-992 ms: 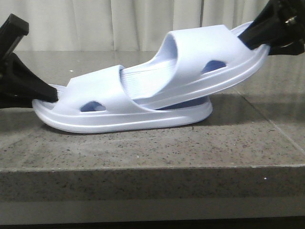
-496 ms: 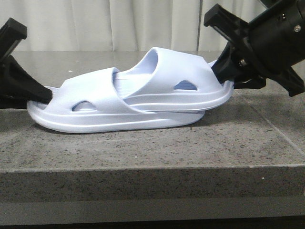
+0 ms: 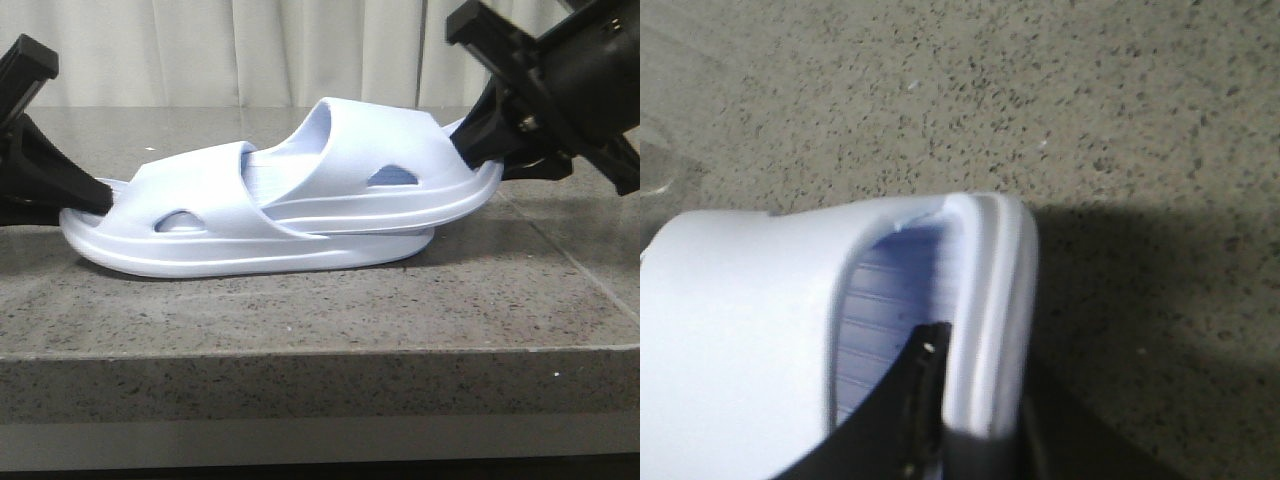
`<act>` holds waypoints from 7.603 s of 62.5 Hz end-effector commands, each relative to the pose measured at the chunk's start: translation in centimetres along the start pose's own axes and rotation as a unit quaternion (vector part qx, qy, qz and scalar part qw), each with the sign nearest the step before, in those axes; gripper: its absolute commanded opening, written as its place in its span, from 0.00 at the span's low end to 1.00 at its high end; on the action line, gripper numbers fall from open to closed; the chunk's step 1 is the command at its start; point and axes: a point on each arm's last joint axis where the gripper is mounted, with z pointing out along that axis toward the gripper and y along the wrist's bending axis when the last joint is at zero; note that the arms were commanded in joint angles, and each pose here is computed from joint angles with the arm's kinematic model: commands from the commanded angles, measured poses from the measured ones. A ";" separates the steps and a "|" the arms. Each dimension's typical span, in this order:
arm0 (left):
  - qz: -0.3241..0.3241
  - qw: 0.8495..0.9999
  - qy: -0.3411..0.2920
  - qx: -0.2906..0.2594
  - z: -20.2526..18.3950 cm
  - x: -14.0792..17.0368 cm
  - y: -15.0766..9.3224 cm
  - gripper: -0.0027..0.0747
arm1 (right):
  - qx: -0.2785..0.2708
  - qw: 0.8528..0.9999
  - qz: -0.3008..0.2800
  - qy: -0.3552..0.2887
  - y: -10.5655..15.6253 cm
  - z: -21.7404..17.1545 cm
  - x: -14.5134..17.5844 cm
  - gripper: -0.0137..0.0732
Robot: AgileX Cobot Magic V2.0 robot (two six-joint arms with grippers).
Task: Insert blue slippers together front up
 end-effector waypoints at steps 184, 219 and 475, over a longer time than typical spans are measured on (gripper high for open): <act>0.301 0.891 -0.139 -0.310 -19.9 3.7 -7.6 0.60 | 0.248 0.942 -0.188 -0.124 3.8 -23.5 7.5 0.86; 0.303 0.893 -0.155 -0.296 -19.7 3.5 -7.8 0.20 | 0.250 0.943 -0.185 -0.118 3.1 -22.8 8.4 0.28; 0.355 0.758 -0.503 -0.217 -16.4 13.4 3.1 0.01 | 0.191 0.875 -0.262 -0.360 -0.2 -20.1 11.4 0.08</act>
